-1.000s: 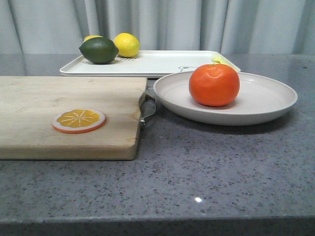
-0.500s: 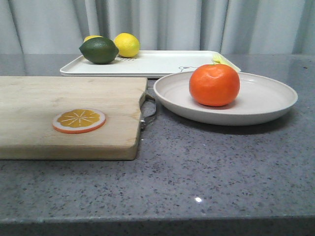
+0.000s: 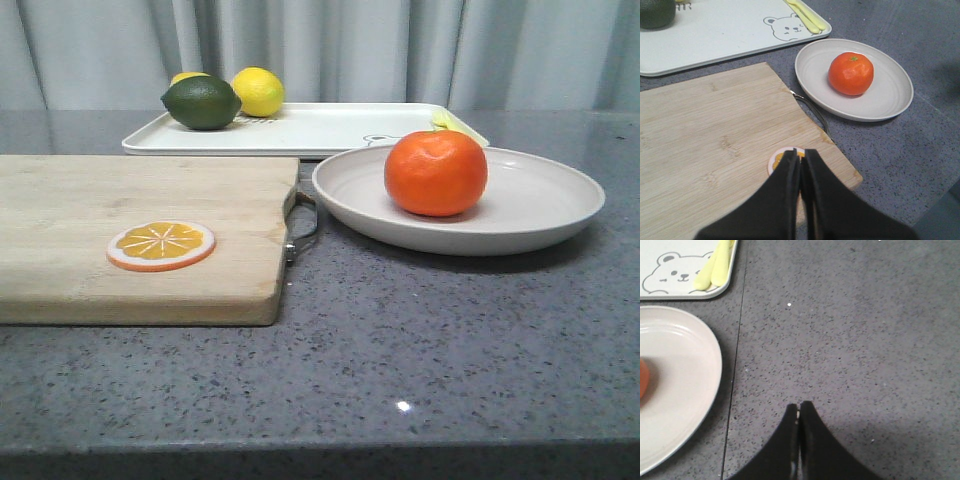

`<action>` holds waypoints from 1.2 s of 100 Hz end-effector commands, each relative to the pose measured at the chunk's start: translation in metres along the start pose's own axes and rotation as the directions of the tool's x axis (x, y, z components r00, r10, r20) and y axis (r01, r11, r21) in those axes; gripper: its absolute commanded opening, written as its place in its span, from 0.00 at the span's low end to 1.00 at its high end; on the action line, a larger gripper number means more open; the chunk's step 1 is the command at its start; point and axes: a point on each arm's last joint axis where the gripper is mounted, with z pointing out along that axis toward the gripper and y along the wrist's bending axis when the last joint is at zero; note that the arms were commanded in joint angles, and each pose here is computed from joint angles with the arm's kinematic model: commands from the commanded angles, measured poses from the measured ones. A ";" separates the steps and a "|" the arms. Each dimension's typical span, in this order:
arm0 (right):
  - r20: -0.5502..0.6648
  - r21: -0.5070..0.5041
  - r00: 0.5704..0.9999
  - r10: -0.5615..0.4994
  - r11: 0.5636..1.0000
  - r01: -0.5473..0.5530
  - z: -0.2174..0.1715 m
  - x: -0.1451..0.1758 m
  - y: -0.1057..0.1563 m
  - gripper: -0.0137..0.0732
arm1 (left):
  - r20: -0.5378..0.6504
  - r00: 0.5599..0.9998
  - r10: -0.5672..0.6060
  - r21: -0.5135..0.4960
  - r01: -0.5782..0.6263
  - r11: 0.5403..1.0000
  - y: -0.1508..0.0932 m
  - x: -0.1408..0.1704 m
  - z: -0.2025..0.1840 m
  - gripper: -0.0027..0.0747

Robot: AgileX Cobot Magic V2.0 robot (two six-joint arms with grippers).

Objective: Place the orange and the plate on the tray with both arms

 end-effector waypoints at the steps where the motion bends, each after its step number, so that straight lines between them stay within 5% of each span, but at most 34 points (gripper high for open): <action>1: 0.064 -0.031 0.998 -0.014 0.999 0.016 -0.001 -0.019 0.007 0.09 | 0.121 0.993 -0.012 0.014 0.010 1.000 -0.001 -0.005 -0.014 0.01; 24: -0.032 -0.042 0.998 -0.061 0.997 0.059 0.020 -0.044 0.017 0.11 | 0.148 0.989 -0.017 0.022 0.014 1.000 0.001 0.015 -0.026 0.01; 57: -0.229 -0.080 0.973 -0.031 0.997 0.013 0.055 -0.078 0.030 0.55 | 0.146 0.989 -0.011 0.020 0.008 1.000 0.001 0.017 -0.026 0.01; 83: -0.385 -0.175 0.923 -0.010 0.983 -0.062 0.090 -0.088 0.047 0.57 | 0.146 0.989 -0.011 0.020 0.008 1.000 0.001 0.017 -0.026 0.01; 120: -0.504 -0.160 0.864 -0.015 0.984 -0.077 0.140 -0.068 0.048 0.56 | 0.146 0.989 -0.011 0.020 0.008 1.000 0.001 0.017 -0.026 0.01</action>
